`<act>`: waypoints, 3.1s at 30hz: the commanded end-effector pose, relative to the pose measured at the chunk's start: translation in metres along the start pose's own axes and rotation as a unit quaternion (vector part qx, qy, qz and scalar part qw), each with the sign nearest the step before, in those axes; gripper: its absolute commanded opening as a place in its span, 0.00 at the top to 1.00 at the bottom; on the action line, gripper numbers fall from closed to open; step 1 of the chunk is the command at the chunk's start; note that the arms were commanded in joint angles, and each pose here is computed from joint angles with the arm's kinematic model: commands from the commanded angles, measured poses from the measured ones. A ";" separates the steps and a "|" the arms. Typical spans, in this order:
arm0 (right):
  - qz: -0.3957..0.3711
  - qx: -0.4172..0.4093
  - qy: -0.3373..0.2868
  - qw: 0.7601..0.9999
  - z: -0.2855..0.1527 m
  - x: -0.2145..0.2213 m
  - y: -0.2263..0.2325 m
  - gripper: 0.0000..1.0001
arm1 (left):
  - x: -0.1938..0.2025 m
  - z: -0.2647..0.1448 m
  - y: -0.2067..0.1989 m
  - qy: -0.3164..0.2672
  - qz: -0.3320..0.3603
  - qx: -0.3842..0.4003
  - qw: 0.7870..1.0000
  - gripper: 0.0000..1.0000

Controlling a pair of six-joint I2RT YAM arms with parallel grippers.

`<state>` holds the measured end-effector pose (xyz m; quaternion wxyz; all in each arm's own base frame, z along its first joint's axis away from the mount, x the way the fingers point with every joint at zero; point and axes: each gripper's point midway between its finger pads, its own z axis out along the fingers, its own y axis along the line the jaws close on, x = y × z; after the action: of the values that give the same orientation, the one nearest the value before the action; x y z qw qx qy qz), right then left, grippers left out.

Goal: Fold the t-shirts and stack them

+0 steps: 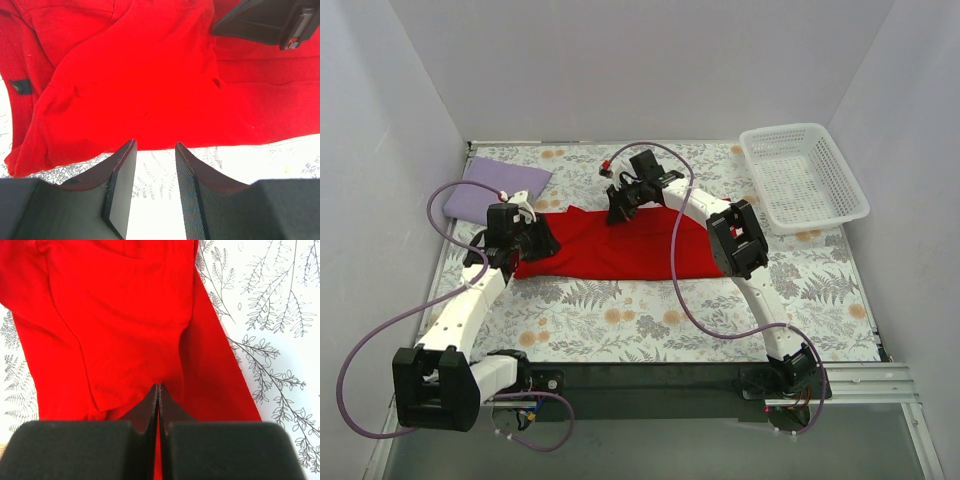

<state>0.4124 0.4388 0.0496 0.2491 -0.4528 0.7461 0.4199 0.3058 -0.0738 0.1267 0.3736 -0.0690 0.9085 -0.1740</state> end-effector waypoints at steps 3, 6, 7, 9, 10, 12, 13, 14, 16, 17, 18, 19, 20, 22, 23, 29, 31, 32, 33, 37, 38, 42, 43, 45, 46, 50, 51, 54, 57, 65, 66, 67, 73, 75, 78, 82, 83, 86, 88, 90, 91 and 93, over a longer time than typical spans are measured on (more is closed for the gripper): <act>-0.048 -0.020 -0.033 0.998 -0.012 -0.043 0.032 0.99 | -0.002 -0.013 0.004 -0.028 0.003 -0.010 1.000 0.65; -0.059 -0.008 -0.032 0.998 -0.010 -0.048 0.038 0.99 | -0.002 -0.018 0.004 -0.041 0.005 -0.010 0.999 0.65; -0.058 0.001 -0.031 0.998 -0.010 -0.048 0.036 0.97 | -0.002 -0.019 0.004 -0.043 0.005 -0.010 0.999 0.64; -0.056 0.027 -0.030 0.998 -0.012 -0.049 0.027 0.82 | -0.001 -0.021 0.005 -0.048 0.004 -0.012 0.999 0.64; -0.055 0.035 -0.028 0.997 -0.012 -0.048 0.023 0.76 | -0.003 -0.024 0.003 -0.055 0.006 -0.007 0.998 0.64; -0.051 0.047 -0.026 0.997 -0.014 -0.045 0.016 0.66 | -0.004 -0.026 0.003 -0.061 0.007 -0.009 0.998 0.63; -0.050 0.049 -0.025 0.997 -0.014 -0.044 0.015 0.64 | -0.005 -0.028 0.003 -0.064 0.007 -0.009 0.998 0.62; -0.049 0.053 -0.024 0.997 -0.014 -0.043 0.013 0.61 | -0.006 -0.029 0.003 -0.067 0.008 -0.008 0.998 0.62; -0.046 0.061 -0.022 0.997 -0.015 -0.041 0.007 0.60 | -0.005 -0.028 0.003 -0.066 0.007 -0.008 0.998 0.61; -0.045 0.062 -0.021 0.997 -0.014 -0.040 0.006 0.59 | -0.006 -0.029 0.003 -0.069 0.009 -0.007 0.998 0.61; -0.044 0.068 -0.022 0.996 -0.016 -0.041 0.003 0.59 | -0.006 -0.030 0.002 -0.069 0.009 -0.006 0.998 0.61; -0.044 0.070 -0.022 0.996 -0.016 -0.041 0.002 0.59 | -0.006 -0.030 0.002 -0.070 0.008 -0.006 0.997 0.61; -0.042 0.071 -0.021 0.996 -0.016 -0.039 0.000 0.58 | -0.006 -0.030 0.002 -0.070 0.008 -0.006 0.997 0.61; -0.041 0.074 -0.021 0.996 -0.017 -0.039 -0.003 0.58 | -0.006 -0.030 0.002 -0.071 0.009 -0.006 0.997 0.60; -0.042 0.073 -0.022 0.996 -0.018 -0.040 -0.002 0.58 | -0.006 -0.031 0.002 -0.071 0.009 -0.005 0.997 0.60; -0.037 0.079 -0.019 0.996 -0.018 -0.035 -0.009 0.55 | -0.006 -0.031 0.001 -0.071 0.009 -0.003 0.997 0.60; -0.033 0.073 -0.017 0.997 -0.015 -0.032 -0.008 0.54 | -0.006 -0.031 0.001 -0.071 0.010 -0.002 0.997 0.60; -0.031 0.069 -0.017 0.997 -0.014 -0.031 -0.008 0.54 | -0.006 -0.031 0.000 -0.073 0.009 -0.002 0.997 0.60; -0.029 0.061 -0.016 0.998 -0.011 -0.029 -0.005 0.54 | -0.006 -0.031 0.001 -0.072 0.010 -0.002 0.997 0.60; -0.019 0.045 -0.012 0.999 -0.004 -0.022 -0.001 0.54 | -0.006 -0.032 0.000 -0.073 0.009 -0.001 0.997 0.60; -0.017 0.041 -0.010 0.999 -0.002 -0.020 0.000 0.54 | -0.006 -0.032 0.000 -0.072 0.009 -0.001 0.997 0.60; -0.014 0.033 -0.009 0.999 0.001 -0.018 0.003 0.56 | -0.007 -0.032 0.000 -0.075 0.009 0.000 0.997 0.60; -0.014 0.033 -0.008 0.999 0.001 -0.018 0.003 0.57 | -0.006 -0.032 0.000 -0.074 0.008 -0.001 0.997 0.60; -0.015 0.034 -0.009 0.999 0.000 -0.019 0.004 0.61 | -0.006 -0.032 0.000 -0.074 0.008 -0.001 0.997 0.60; -0.015 0.035 -0.009 0.999 0.000 -0.019 0.003 0.63 | -0.006 -0.032 0.000 -0.073 0.009 -0.001 0.997 0.60; -0.014 0.037 -0.009 0.999 -0.001 -0.019 0.002 0.69 | -0.006 -0.034 -0.001 -0.076 0.008 0.001 0.997 0.60; -0.016 0.040 -0.009 0.999 -0.001 -0.019 0.001 0.69 | -0.006 -0.034 -0.001 -0.075 0.008 0.001 0.997 0.60; -0.024 0.057 -0.007 0.998 -0.003 -0.020 -0.003 0.62 | -0.006 -0.035 -0.001 -0.077 0.007 0.001 0.997 0.60; -0.033 0.071 -0.007 0.997 -0.007 -0.023 -0.007 0.57 | -0.006 -0.035 -0.002 -0.077 0.009 0.002 0.997 0.60; -0.029 0.069 0.000 0.997 -0.003 -0.014 -0.010 0.52 | -0.006 -0.035 -0.002 -0.076 0.007 0.003 0.997 0.60; -0.028 0.067 0.001 0.997 -0.001 -0.013 -0.009 0.53 | -0.006 -0.035 -0.002 -0.076 0.008 0.003 0.997 0.60; -0.025 0.065 0.004 0.998 0.001 -0.009 -0.010 0.53 | -0.006 -0.035 -0.001 -0.076 0.008 0.003 0.997 0.60; -0.016 0.053 0.008 0.998 0.006 -0.002 -0.009 0.54 | -0.006 -0.034 -0.002 -0.074 0.007 0.003 0.997 0.60; -0.014 0.050 0.009 0.999 0.007 -0.001 -0.008 0.55 | -0.005 -0.034 -0.002 -0.073 0.007 0.003 0.997 0.59; -0.012 0.047 0.008 0.999 0.007 -0.001 -0.009 0.56 | -0.005 -0.034 -0.002 -0.073 0.008 0.003 0.997 0.60; -0.010 0.047 0.011 0.999 0.010 0.003 -0.010 0.57 | -0.006 -0.034 -0.002 -0.074 0.008 0.003 0.997 0.60; -0.010 0.046 0.010 0.999 0.010 0.002 -0.009 0.57 | -0.005 -0.034 -0.001 -0.074 0.008 0.003 0.997 0.60; -0.008 0.046 0.013 0.999 0.011 0.006 -0.010 0.59 | -0.006 -0.034 -0.002 -0.073 0.008 0.003 0.997 0.60; -0.007 0.044 0.013 0.999 0.010 0.005 -0.010 0.63 | -0.006 -0.034 -0.002 -0.073 0.008 0.003 0.997 0.60; -0.010 0.039 0.010 0.999 0.011 0.003 -0.007 0.68 | -0.005 -0.034 -0.002 -0.072 0.008 0.004 0.997 0.60; -0.013 0.038 0.007 0.999 0.009 -0.001 -0.006 0.74 | -0.006 -0.034 -0.002 -0.074 0.008 0.003 0.997 0.60; -0.017 0.037 0.002 0.999 0.006 -0.007 -0.003 0.81 | -0.006 -0.034 -0.002 -0.073 0.009 0.003 0.997 0.60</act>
<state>0.4195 0.4405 0.0377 0.2649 -0.4522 0.7654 0.3736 0.2855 -0.0661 0.1492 0.4316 -0.0732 0.8833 -0.1681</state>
